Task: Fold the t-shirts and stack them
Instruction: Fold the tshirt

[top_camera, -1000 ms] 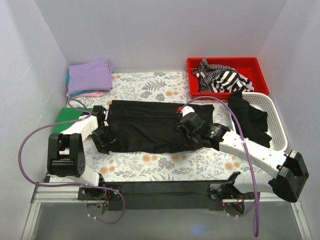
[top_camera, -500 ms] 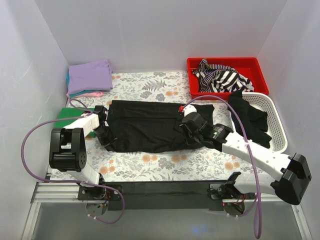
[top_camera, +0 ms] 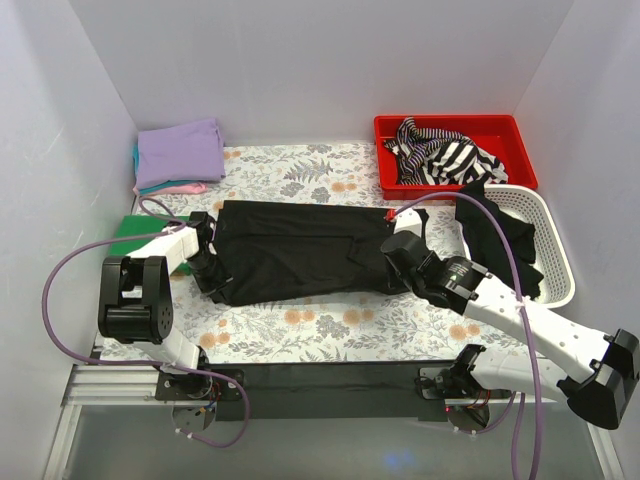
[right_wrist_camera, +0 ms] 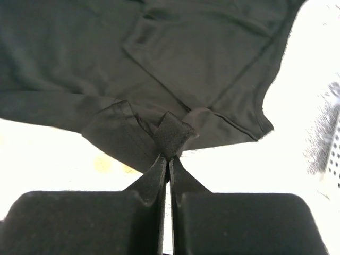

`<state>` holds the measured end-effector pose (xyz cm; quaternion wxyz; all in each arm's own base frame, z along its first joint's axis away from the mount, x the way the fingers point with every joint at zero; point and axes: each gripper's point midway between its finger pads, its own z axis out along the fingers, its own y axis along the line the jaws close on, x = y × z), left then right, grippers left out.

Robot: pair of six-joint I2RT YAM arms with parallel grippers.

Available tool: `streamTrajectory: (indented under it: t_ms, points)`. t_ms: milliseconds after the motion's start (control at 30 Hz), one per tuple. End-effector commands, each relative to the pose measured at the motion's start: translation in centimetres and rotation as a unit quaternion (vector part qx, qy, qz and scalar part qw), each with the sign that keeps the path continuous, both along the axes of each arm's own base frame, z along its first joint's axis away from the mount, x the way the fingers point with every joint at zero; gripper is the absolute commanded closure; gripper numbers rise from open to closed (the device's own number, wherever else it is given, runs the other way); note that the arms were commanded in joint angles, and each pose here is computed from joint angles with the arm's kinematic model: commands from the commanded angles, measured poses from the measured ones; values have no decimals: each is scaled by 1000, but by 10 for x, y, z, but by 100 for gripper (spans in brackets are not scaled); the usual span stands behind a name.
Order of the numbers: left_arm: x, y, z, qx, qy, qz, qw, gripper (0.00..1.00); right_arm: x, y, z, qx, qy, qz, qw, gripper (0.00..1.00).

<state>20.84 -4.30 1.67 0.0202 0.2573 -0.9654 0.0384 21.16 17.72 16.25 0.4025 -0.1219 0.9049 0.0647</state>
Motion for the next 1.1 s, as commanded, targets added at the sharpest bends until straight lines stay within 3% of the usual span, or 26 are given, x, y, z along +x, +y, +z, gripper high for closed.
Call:
streamTrajectory:
  t_ms: [0,233,500,733,1067]
  points:
    - [13,8,15,24,-25,-9,999,100,3,-19,-2,-13,-10,-59,998,97]
    - [35,26,27,73,-39,-18,996,100,9,-43,-7,-50,-23,-120,991,99]
    - [63,34,39,84,-70,-20,994,100,13,-60,-21,-82,-14,-152,985,99]
    - [106,25,44,61,-107,-32,992,100,33,-68,-20,-110,-26,-175,978,99]
    - [144,21,42,49,-130,-45,989,100,71,-43,2,-90,-80,-156,980,99]
